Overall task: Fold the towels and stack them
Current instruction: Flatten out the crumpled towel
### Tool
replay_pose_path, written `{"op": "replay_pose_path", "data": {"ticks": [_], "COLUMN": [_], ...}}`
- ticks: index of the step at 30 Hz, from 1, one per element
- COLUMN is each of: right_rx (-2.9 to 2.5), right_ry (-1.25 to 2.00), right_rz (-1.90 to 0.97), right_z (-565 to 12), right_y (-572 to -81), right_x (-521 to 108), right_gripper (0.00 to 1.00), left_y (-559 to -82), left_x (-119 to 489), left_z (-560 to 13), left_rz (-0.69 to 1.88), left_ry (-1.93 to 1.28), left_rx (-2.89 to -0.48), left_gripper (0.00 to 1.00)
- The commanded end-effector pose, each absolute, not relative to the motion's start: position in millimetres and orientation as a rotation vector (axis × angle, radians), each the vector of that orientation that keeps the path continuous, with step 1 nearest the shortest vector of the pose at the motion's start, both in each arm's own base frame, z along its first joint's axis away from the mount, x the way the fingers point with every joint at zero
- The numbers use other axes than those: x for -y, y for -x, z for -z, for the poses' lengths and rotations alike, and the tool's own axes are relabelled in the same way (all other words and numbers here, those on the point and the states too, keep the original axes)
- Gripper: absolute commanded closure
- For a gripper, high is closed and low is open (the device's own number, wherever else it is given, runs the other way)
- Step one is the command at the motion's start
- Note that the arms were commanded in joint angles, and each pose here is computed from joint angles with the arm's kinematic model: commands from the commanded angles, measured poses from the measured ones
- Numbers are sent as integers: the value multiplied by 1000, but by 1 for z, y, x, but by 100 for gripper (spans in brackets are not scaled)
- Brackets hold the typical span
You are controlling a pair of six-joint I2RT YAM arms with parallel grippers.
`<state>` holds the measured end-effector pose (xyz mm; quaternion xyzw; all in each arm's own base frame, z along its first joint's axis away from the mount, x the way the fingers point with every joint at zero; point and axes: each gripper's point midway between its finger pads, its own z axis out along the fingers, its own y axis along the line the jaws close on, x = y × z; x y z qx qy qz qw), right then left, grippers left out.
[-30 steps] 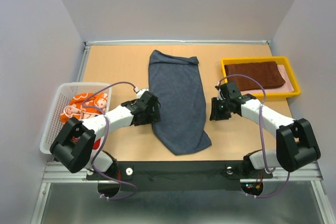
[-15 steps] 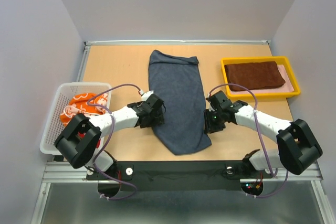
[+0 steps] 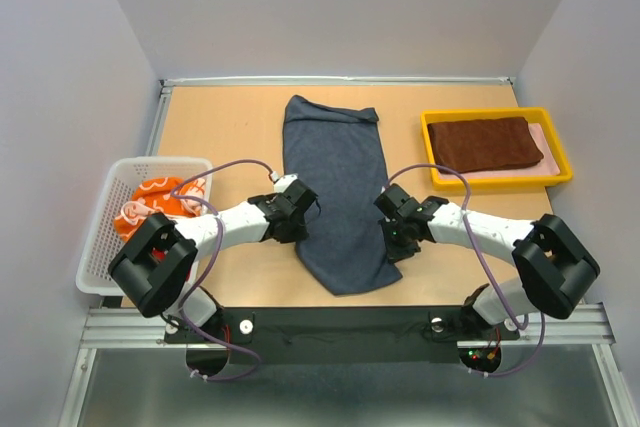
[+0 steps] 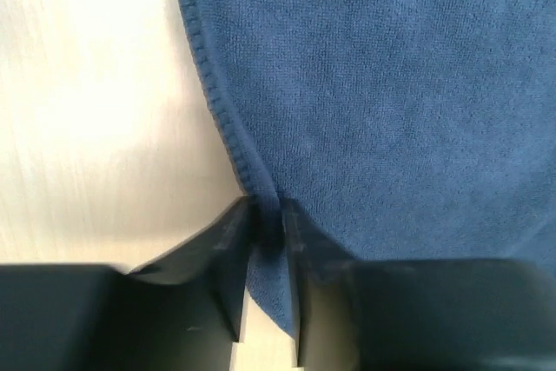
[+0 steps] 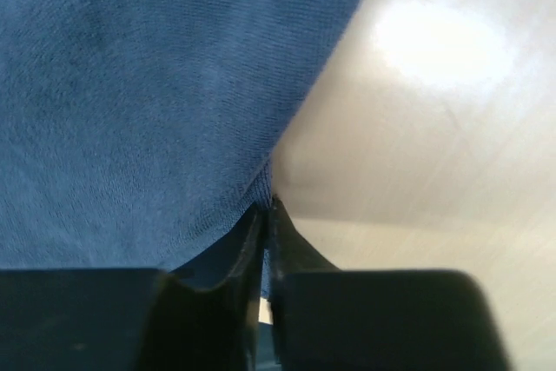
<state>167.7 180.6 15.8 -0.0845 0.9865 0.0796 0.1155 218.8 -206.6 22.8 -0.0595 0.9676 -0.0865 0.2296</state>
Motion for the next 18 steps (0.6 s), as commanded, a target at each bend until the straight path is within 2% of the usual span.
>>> {"op": "replay_pose_path", "data": {"ticks": [1,2,3,6,9,15,16,17,18], "right_rx": [-2876,-2869,-2862,-2872,-2894,-2856,-2863,-2864,-2864], "right_ry": [159,128,110,49,4,-61,-58,-42,-32], "right_rz": [-16,15,46,157,202,233,234,222,212], "right_z": [-11,-18,-22,-29,-31,-41,-41,-43,-44], "right_y": [-169,-170,-170,-162,-148,-148,-148,-150,-151], "right_x": [-155,-150,-146,-127,-114,-105,-106,-108,-110], "right_gripper": [99,99,99,99,98,88,83,70,64], "left_y": [-228,-229,-232,-235,-241,-248,-252,-252,-253], "left_x": [211,208,209,203,203,203,207,209,212], "left_z": [-42,-43,-47,-46,-55,-75,-80,-80,-80], "left_rz": [225,202,196,122,86,0,11,14,30], "left_ry": [156,158,157,147,135,90,88,78,78], "left_rx": [-2628,-2623,-2613,-2620,-2617,-2602,-2592,-2597,-2596], "left_gripper": [79,88,92,99,99,91,89,79,71]}}
